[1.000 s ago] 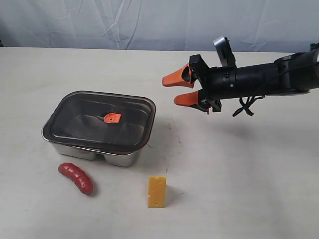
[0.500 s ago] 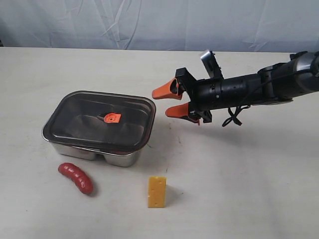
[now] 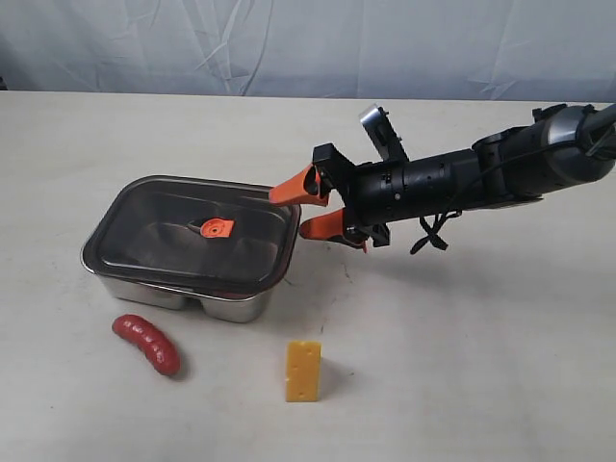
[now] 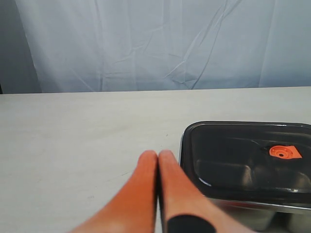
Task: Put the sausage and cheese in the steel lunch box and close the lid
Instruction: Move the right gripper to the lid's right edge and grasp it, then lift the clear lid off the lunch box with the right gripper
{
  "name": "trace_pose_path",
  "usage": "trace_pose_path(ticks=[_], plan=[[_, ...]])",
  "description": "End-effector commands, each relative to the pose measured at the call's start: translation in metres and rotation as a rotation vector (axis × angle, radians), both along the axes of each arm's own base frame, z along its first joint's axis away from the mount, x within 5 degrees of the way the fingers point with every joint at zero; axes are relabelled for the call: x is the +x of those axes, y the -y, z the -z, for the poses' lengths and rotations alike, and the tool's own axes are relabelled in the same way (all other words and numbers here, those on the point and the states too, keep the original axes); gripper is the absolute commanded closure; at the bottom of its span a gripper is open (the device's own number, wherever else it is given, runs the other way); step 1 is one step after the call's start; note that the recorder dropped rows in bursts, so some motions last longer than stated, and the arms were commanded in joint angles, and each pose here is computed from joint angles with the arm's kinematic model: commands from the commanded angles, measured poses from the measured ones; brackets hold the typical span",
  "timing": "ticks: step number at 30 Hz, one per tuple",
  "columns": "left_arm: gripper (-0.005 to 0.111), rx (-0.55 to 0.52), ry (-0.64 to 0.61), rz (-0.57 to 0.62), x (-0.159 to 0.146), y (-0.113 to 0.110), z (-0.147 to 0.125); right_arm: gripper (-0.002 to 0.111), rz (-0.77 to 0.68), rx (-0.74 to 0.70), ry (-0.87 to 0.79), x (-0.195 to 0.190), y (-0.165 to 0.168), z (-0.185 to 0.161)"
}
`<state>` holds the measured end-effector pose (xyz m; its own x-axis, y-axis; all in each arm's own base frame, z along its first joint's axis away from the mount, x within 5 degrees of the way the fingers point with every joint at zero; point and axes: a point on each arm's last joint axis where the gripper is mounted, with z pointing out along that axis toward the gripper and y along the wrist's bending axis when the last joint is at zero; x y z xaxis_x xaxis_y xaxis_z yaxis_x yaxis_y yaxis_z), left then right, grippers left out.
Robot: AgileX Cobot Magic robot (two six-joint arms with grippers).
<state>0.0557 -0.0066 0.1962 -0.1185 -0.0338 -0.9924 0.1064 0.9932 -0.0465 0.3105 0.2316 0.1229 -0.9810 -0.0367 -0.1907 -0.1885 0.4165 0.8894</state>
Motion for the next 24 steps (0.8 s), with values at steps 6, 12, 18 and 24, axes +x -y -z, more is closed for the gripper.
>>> trace_pose_path(ticks=[6, 12, 18, 24], plan=[[0.107, 0.0, 0.011, -0.002, -0.0001, -0.0002, 0.0003, 0.039, -0.048, 0.022, 0.004, -0.0074, -0.0095, -0.0027], [0.107, 0.0, 0.011, -0.002, -0.0001, -0.0002, 0.0003, 0.04, -0.064, 0.051, -0.023, -0.0098, -0.0105, -0.0051], [0.107, 0.0, 0.011, -0.002, -0.0001, -0.0002, 0.0003, 0.061, -0.069, 0.049, -0.026, -0.0102, -0.0104, -0.005], [0.107, 0.0, 0.011, -0.002, -0.0001, -0.0002, 0.0003, 0.081, -0.069, 0.048, -0.029, -0.0103, -0.0104, -0.0049]])
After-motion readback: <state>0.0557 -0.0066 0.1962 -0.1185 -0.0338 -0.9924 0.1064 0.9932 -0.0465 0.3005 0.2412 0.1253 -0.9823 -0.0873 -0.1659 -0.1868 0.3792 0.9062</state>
